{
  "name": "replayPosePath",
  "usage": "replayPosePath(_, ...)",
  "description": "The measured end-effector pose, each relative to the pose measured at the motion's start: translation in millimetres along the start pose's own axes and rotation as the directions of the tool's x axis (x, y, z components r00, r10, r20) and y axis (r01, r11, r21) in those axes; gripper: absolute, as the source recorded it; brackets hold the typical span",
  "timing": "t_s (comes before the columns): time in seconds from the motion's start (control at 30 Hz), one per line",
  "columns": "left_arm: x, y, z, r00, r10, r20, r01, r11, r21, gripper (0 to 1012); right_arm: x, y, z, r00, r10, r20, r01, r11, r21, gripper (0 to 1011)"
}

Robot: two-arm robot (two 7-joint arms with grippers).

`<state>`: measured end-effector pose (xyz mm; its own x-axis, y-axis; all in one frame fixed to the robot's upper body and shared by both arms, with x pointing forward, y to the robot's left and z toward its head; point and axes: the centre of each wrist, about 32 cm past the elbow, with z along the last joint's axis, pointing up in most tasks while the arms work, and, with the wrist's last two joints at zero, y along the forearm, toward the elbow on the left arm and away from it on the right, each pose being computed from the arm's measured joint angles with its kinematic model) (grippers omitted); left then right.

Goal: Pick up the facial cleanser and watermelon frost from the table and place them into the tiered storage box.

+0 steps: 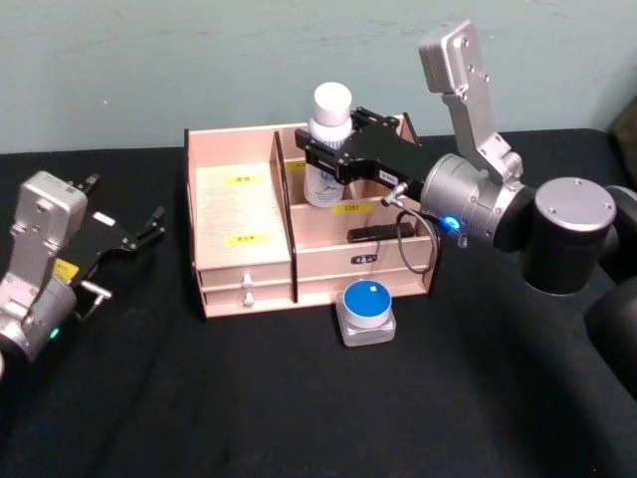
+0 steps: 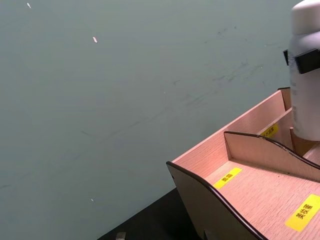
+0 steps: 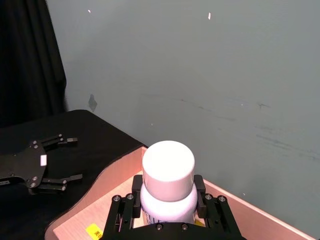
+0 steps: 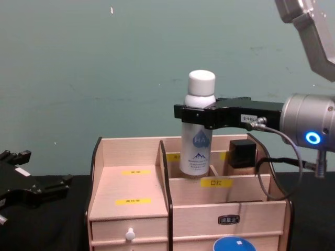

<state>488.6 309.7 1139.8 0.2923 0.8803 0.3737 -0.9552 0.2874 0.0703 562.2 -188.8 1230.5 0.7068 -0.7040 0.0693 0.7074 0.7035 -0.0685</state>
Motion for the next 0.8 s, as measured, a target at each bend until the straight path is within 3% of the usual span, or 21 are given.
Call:
replayPosePath(0.47,0.0,0.0,0.0,1.0,0.0,0.0,0.0,1.0,0.0,1010,3.4,16.9,-4.4,1.0,-0.01,0.015,0.01,1.0,-0.014,602)
replayPosePath(0.8,0.0,0.0,0.0,1.0,0.0,0.0,0.0,1.0,0.0,1010,3.8,20.1,-4.8,1.0,-0.01,0.016,0.011,1.0,-0.014,602)
